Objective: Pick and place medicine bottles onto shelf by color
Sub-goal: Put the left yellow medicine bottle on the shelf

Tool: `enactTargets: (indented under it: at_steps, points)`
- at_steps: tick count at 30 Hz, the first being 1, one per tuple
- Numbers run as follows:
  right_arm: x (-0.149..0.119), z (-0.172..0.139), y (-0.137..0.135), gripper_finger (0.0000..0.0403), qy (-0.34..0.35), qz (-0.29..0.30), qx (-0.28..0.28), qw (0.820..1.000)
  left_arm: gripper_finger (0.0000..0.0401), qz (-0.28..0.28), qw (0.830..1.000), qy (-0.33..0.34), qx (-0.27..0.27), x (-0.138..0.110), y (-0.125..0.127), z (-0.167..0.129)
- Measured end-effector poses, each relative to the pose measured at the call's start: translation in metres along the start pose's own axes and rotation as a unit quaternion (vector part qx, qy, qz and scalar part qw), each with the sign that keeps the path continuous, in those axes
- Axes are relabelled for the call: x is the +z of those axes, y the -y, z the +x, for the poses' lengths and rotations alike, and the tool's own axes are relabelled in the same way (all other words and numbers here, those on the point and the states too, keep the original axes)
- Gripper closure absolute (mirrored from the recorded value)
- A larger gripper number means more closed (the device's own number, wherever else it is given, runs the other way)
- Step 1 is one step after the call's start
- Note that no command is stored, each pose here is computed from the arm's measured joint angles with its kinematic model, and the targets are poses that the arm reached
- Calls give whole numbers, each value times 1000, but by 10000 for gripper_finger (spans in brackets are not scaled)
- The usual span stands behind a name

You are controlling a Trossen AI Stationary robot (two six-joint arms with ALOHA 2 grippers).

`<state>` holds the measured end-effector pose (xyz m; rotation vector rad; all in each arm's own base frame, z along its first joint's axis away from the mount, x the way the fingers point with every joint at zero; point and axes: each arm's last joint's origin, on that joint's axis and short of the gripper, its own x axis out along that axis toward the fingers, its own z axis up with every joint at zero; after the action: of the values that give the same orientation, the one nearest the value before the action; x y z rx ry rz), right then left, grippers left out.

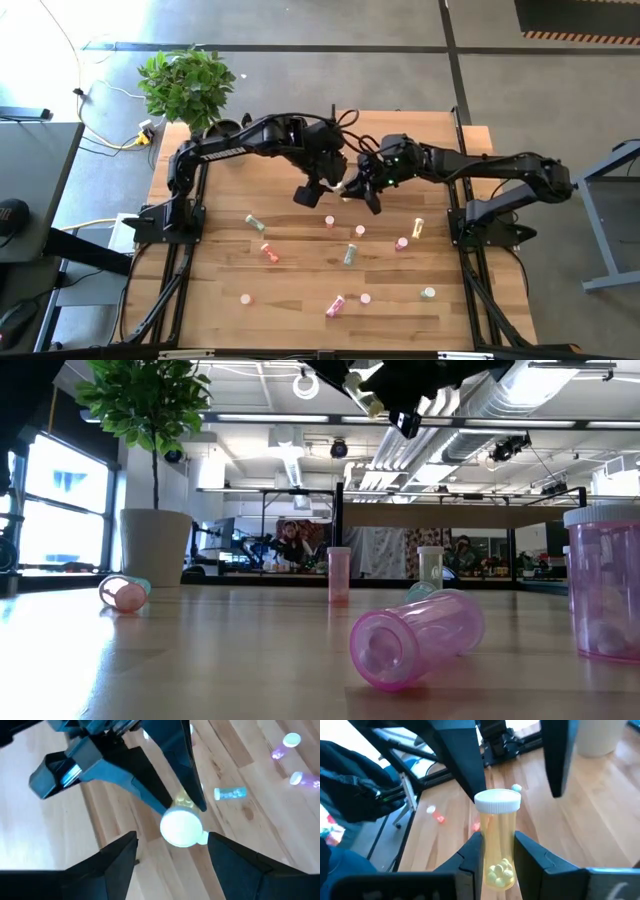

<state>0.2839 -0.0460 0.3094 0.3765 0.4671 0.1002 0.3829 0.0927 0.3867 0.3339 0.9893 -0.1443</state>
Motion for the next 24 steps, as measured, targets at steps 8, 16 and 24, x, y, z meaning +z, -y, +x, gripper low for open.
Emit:
enactTargets:
  at_steps: [8, 16, 24]
  points:
    - [3, -37, -10, 331, 23, -10, -73, 997, 165, -7, 1000, -11, 26, -5, -5, -8]
    - [12, -98, -24, 331, 140, -49, -232, 961, 165, -20, 999, -16, 38, -12, -16, -10]
    - [7, -128, -24, 331, 203, -66, -383, 899, 165, -21, 998, -26, 57, -17, -24, -11]
